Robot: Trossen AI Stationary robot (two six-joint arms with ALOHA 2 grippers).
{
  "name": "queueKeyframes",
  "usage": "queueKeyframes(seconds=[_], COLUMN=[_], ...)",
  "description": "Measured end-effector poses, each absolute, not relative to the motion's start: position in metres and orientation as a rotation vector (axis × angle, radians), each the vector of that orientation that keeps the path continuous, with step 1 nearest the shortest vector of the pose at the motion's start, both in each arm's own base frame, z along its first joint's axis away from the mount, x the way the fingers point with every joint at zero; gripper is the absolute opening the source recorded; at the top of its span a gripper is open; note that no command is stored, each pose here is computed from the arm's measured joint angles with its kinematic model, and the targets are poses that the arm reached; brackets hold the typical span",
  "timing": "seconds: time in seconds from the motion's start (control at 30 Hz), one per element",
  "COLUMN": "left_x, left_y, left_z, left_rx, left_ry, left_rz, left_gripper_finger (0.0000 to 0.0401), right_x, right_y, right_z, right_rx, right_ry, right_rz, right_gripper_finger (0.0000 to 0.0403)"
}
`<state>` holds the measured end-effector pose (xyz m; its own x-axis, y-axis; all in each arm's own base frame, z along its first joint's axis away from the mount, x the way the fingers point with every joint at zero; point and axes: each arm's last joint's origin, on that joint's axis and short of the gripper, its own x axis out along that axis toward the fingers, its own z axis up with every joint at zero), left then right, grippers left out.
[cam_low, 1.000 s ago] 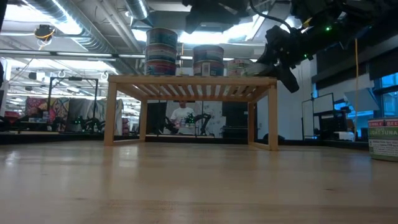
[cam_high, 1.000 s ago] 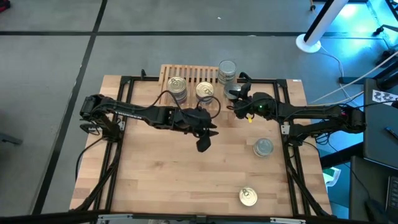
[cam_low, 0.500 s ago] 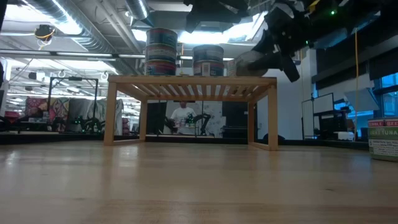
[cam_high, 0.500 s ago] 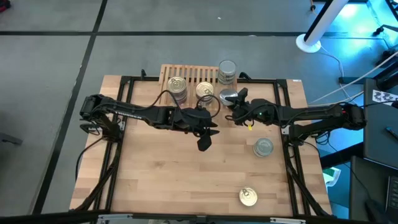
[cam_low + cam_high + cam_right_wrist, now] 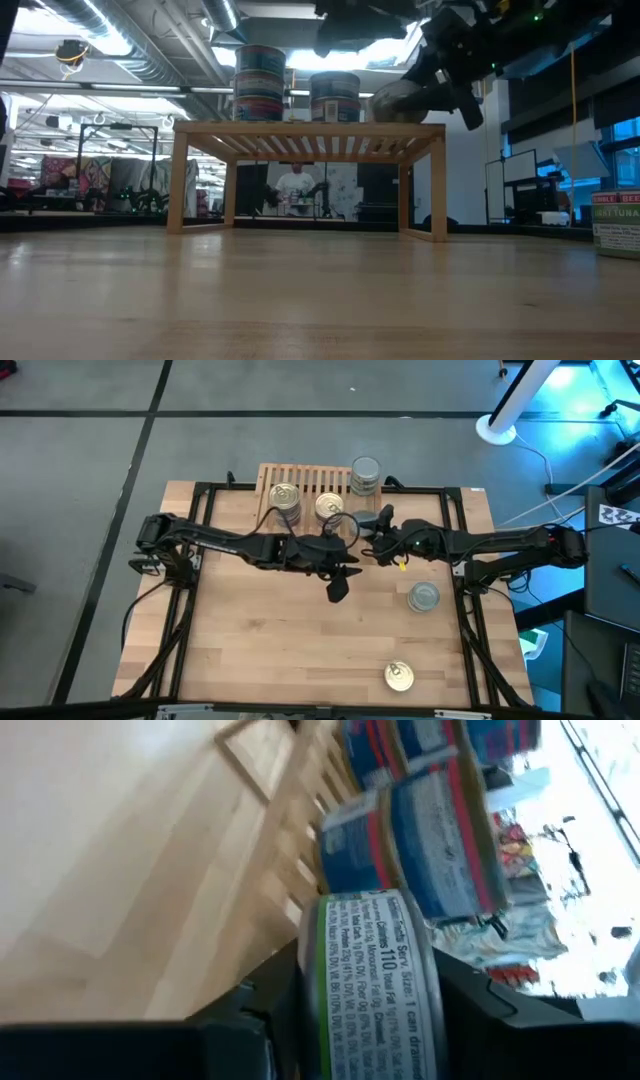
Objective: Stack canned seafood by type on shelf
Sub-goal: Put the green tuna can on the shelf
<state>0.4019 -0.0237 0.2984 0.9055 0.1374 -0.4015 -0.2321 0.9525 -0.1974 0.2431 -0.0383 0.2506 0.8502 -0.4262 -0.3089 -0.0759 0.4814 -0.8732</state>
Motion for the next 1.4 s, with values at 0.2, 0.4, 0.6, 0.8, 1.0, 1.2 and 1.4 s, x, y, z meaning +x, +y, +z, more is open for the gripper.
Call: queueKeyframes(seconds=[0.2, 0.4, 0.6, 0.8, 1.0, 1.2, 1.4], left_x=[0.404, 0.407, 0.412, 0.423, 0.424, 0.424, 0.423], left_y=[-0.018, -0.006, 0.006, 0.014, 0.022, 0.025, 0.025], left_z=[0.293, 0.292, 0.284, 0.267, 0.265, 0.266, 0.265], left_rx=[-0.235, -0.227, -0.247, -0.234, -0.266, -0.293, -0.292], left_ry=[0.406, 0.375, 0.364, 0.348, 0.298, 0.277, 0.280], left_rz=[0.246, 0.335, 0.422, 0.504, 0.600, 0.643, 0.654], left_gripper_finger=[0.0131, 0.0131, 0.0131, 0.0131, 0.0131, 0.0131, 0.0131], right_x=[0.245, 0.245, 0.246, 0.248, 0.248, 0.248, 0.248], right_y=[-0.038, -0.039, -0.039, -0.039, -0.039, -0.038, -0.038], right_z=[0.249, 0.248, 0.249, 0.254, 0.254, 0.254, 0.254], right_rx=[-1.060, -1.060, -1.060, -1.058, -1.057, -1.056, -1.055], right_ry=[0.541, 0.545, 0.534, 0.486, 0.476, 0.463, 0.462], right_rz=[-0.218, -0.222, -0.229, -0.257, -0.250, -0.227, -0.227], right_gripper_finger=[0.0194, 0.0216, 0.0234, 0.0243, 0.0244, 0.0244, 0.0244])
